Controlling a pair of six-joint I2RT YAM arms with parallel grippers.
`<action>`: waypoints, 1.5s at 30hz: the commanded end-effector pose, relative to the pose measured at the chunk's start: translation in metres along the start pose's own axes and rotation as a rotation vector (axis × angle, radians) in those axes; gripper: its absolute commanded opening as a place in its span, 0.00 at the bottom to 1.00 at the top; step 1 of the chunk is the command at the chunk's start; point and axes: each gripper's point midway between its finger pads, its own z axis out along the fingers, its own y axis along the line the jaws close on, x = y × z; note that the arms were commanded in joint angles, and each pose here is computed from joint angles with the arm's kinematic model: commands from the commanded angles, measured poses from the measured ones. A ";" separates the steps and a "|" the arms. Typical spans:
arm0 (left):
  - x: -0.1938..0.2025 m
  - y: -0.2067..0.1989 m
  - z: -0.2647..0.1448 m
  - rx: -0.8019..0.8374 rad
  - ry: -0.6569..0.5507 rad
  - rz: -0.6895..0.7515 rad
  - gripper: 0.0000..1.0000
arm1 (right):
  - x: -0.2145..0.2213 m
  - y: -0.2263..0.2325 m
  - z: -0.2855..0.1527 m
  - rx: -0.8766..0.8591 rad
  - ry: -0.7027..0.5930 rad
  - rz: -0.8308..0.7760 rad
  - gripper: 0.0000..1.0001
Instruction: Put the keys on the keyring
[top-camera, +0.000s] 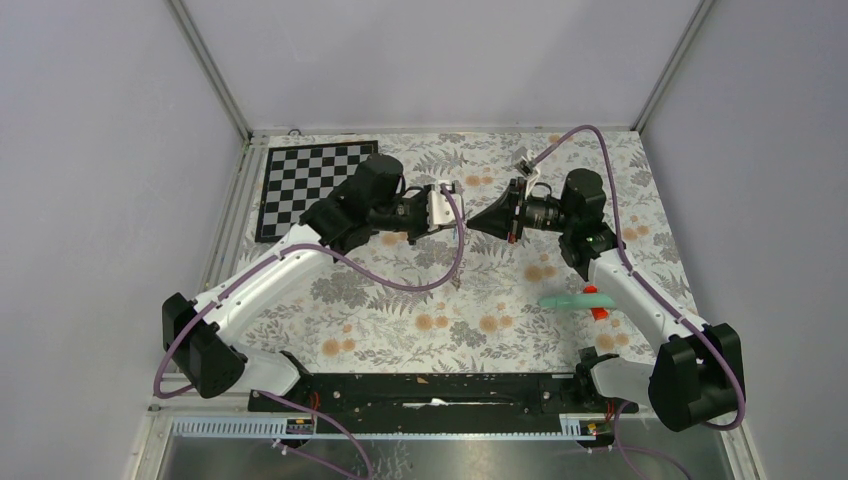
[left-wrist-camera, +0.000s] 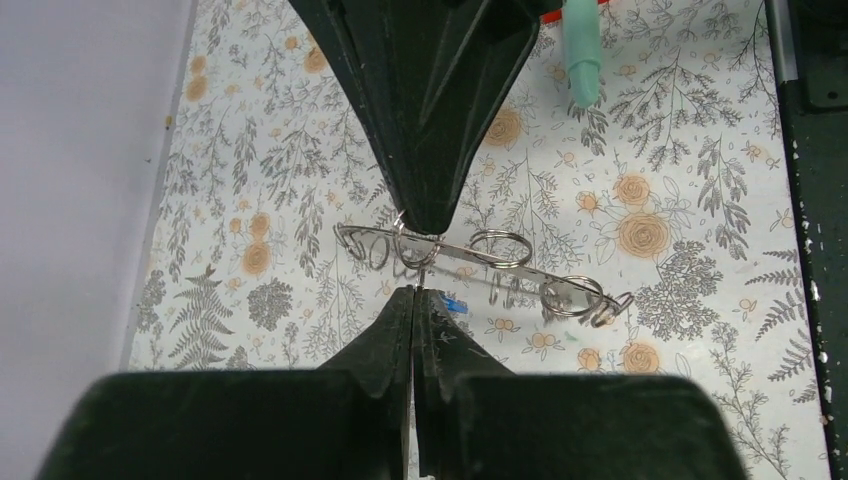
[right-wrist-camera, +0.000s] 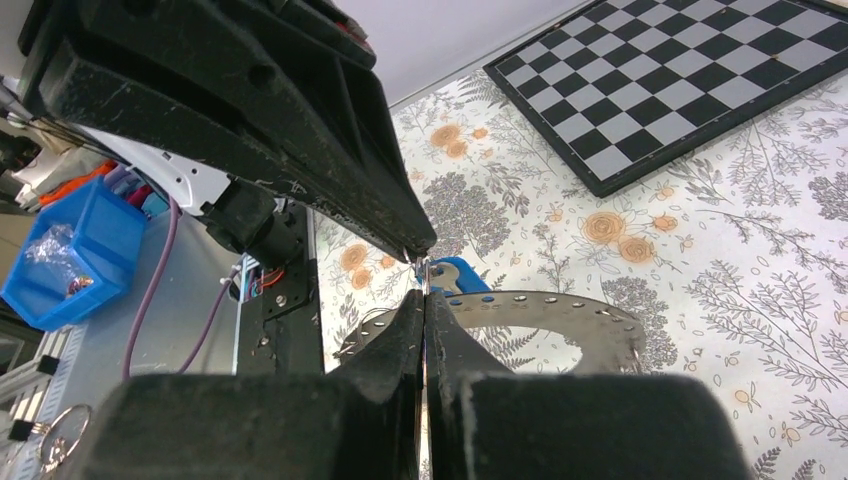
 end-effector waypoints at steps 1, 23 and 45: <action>-0.018 0.005 -0.005 -0.035 -0.040 0.050 0.00 | -0.022 0.000 0.000 0.014 -0.056 -0.033 0.00; -0.013 -0.007 0.025 -0.060 -0.008 0.025 0.00 | -0.027 -0.020 -0.001 0.100 -0.126 0.131 0.00; -0.028 -0.006 -0.014 -0.008 -0.095 -0.056 0.56 | 0.001 0.009 -0.023 -0.080 -0.013 -0.225 0.00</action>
